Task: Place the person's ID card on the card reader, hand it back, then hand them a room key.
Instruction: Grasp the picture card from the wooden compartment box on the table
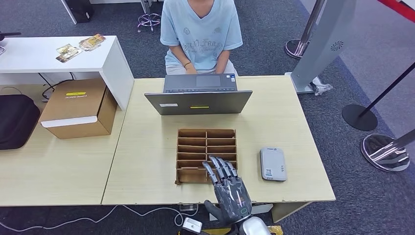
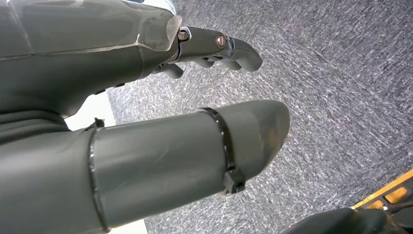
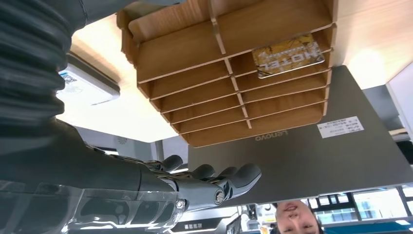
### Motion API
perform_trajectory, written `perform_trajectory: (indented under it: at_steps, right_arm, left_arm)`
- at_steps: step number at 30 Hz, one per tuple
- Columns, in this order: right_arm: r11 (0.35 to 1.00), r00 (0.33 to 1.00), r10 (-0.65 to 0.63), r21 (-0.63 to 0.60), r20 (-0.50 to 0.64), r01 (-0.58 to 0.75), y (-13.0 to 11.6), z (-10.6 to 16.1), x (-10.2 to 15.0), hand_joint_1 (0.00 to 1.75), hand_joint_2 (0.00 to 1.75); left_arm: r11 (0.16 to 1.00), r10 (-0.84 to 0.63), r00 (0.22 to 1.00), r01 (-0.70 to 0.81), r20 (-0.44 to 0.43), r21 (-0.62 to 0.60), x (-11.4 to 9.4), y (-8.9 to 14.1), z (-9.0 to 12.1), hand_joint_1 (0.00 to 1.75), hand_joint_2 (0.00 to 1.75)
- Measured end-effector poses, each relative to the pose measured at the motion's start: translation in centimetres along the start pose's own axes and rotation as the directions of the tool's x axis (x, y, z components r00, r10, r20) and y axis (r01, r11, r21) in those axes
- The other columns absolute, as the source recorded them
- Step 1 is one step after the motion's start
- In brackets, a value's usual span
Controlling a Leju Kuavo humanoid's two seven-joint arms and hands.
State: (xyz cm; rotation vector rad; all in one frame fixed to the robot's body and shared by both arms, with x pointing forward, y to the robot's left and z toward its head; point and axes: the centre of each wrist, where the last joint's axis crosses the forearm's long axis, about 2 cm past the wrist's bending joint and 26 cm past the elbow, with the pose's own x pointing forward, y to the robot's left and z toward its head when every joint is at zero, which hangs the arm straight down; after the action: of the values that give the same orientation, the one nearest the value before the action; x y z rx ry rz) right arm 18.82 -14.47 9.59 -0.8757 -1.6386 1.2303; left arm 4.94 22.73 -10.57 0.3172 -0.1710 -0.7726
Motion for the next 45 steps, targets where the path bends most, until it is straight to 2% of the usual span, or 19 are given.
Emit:
perform_trajectory:
  at_steps: [15,28,45]
  right_arm:
    - [0.998,0.999,0.007,-0.066,0.038,-0.004,0.1,-0.7,0.0,0.0,1.75]
    - [0.958,0.996,-0.024,-0.282,0.087,0.047,-0.5,-0.6,0.0,0.0,1.75]
    - [0.983,0.997,-0.032,-0.18,0.069,0.044,0.1,-1.3,0.5,0.0,1.75]
  left_arm:
    - [1.0,-0.012,1.0,0.012,0.005,-0.007,0.0,0.0,0.0,0.0,0.0]
    - [1.0,-0.016,1.0,0.016,0.009,-0.006,0.0,0.0,0.0,0.0,0.0]
    - [1.0,-0.016,1.0,0.016,0.015,-0.006,0.0,0.0,0.0,0.0,0.0]
